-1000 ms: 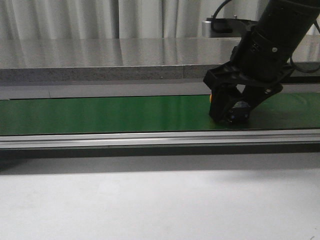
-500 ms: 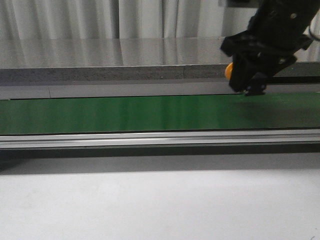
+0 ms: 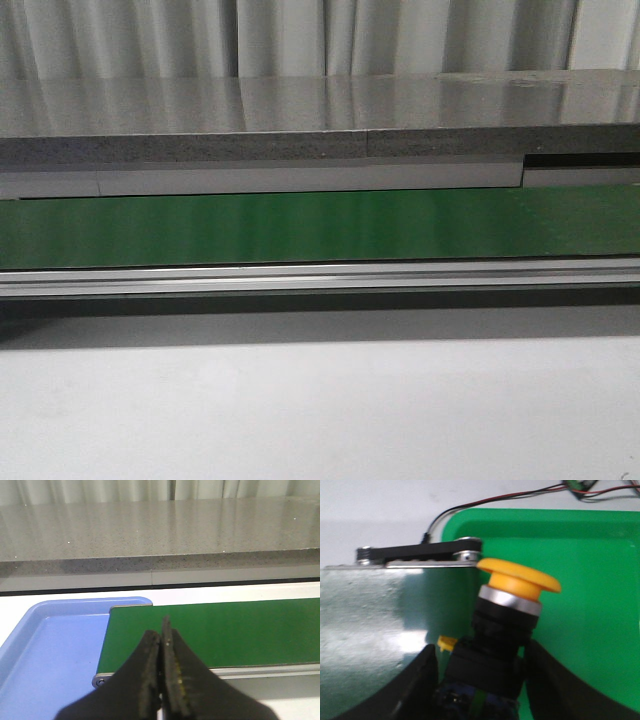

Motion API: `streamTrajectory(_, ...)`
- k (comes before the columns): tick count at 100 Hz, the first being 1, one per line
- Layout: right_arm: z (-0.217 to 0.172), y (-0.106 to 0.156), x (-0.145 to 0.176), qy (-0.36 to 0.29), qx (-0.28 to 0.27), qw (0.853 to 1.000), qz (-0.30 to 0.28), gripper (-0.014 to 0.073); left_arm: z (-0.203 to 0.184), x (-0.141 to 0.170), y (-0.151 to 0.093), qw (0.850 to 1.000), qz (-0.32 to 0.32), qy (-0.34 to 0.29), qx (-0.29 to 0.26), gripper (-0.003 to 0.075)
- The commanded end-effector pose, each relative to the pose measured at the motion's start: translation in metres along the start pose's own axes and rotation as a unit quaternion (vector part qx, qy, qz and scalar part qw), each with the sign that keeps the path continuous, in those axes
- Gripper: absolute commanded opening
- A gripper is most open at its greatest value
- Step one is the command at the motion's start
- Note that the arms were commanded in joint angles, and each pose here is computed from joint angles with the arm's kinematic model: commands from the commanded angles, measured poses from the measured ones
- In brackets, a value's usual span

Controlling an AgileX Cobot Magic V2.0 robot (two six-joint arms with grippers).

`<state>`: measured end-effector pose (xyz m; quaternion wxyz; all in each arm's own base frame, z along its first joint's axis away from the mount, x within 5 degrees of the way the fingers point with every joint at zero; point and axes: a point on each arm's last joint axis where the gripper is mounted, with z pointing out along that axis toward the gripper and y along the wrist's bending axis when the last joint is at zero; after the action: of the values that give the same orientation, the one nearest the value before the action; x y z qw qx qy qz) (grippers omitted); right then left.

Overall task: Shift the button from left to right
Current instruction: 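Lift the button with the right gripper and carry it over the green bin, then lower the button into the green bin and open the right gripper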

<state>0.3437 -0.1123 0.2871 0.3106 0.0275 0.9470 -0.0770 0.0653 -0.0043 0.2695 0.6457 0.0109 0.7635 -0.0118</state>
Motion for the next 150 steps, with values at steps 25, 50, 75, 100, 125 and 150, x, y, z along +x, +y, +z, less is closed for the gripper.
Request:
streamTrajectory(25,0.004,-0.055,0.000,-0.047,0.063,0.996,0.051,0.0265,-0.003,-0.016,0.001,0.999,-0.005,-0.049,-0.007,-0.0021)
streamTrajectory(50,0.059,-0.055,0.021,0.032,0.038,0.997,0.058,0.0265,-0.003,-0.016,0.001,0.999,-0.005,-0.049,-0.007,-0.0021)
streamTrajectory(75,0.087,-0.052,0.033,0.065,0.017,0.995,0.077,0.0271,-0.003,-0.016,0.001,0.999,-0.005,-0.049,-0.007,-0.0021)
streamTrajectory(100,0.090,-0.051,0.033,0.061,0.015,0.994,0.084,0.0313,-0.003,-0.016,0.001,0.999,-0.005,-0.049,-0.007,-0.0021)
streamTrajectory(125,0.090,-0.052,0.032,0.059,0.015,0.995,0.085,0.0572,-0.003,-0.016,0.001,0.999,-0.005,-0.049,-0.007,-0.0021)
streamTrajectory(150,0.077,-0.055,0.026,0.033,0.026,0.995,0.093,0.0573,-0.003,-0.016,0.001,0.999,-0.005,-0.049,-0.007,-0.0021)
